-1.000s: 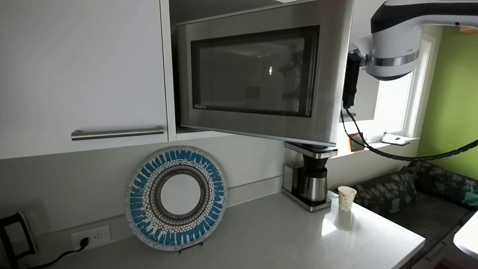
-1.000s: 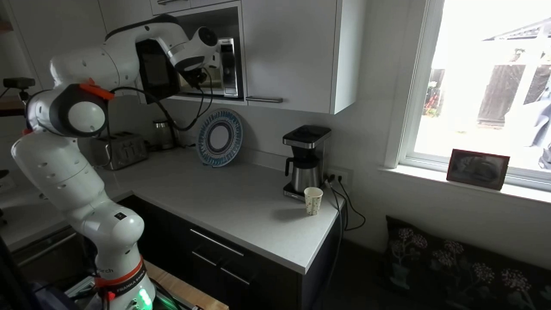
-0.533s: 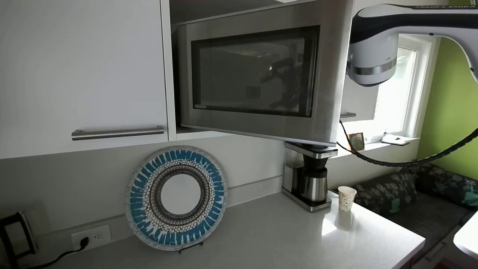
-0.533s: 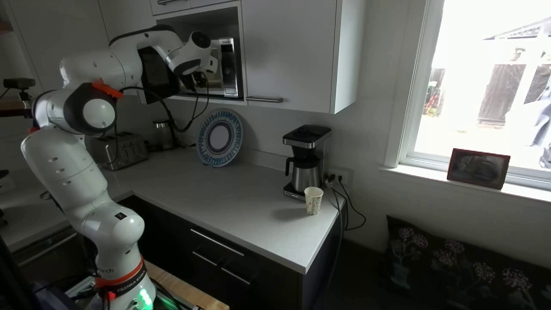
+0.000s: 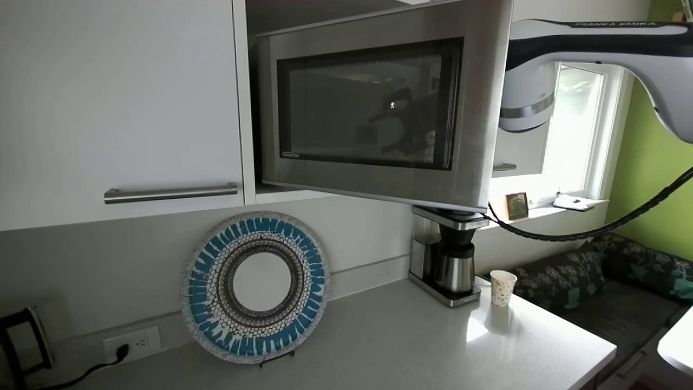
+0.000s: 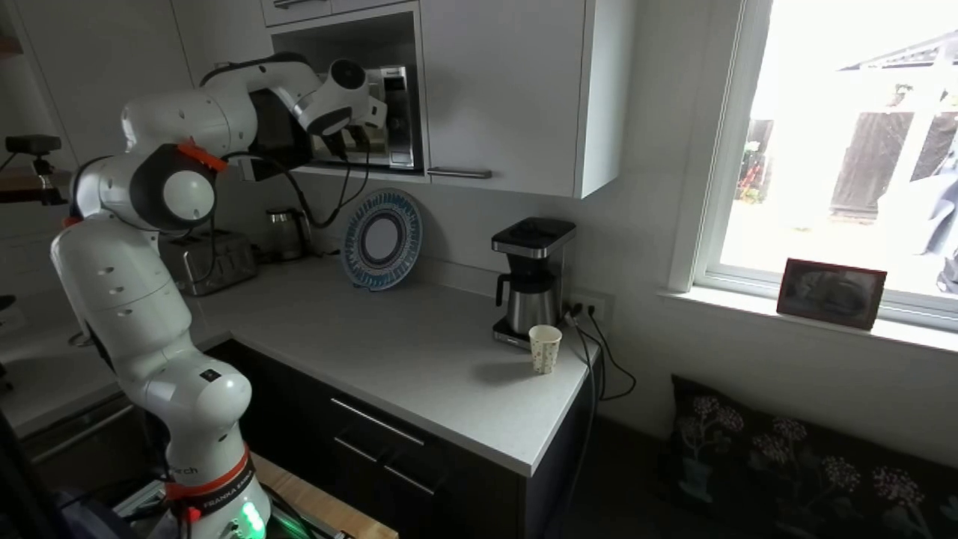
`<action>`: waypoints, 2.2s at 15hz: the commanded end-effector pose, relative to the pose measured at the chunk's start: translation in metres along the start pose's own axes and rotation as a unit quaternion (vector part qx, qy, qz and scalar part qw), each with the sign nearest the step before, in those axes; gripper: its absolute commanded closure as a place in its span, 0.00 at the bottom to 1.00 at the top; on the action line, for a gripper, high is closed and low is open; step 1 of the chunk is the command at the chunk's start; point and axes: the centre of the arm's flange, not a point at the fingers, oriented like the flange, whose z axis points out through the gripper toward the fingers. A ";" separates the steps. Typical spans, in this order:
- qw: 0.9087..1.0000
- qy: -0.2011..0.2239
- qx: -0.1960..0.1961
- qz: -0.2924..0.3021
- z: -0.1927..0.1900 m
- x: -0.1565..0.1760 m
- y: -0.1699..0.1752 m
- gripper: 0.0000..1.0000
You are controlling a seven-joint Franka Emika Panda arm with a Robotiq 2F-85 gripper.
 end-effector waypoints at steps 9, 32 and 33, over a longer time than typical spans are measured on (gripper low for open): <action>1.000 0.005 -0.021 -0.007 0.034 0.009 -0.007 0.52; 0.998 -0.009 -0.064 0.024 0.046 -0.007 -0.029 0.14; 0.997 -0.007 -0.071 0.025 0.048 -0.009 -0.031 0.05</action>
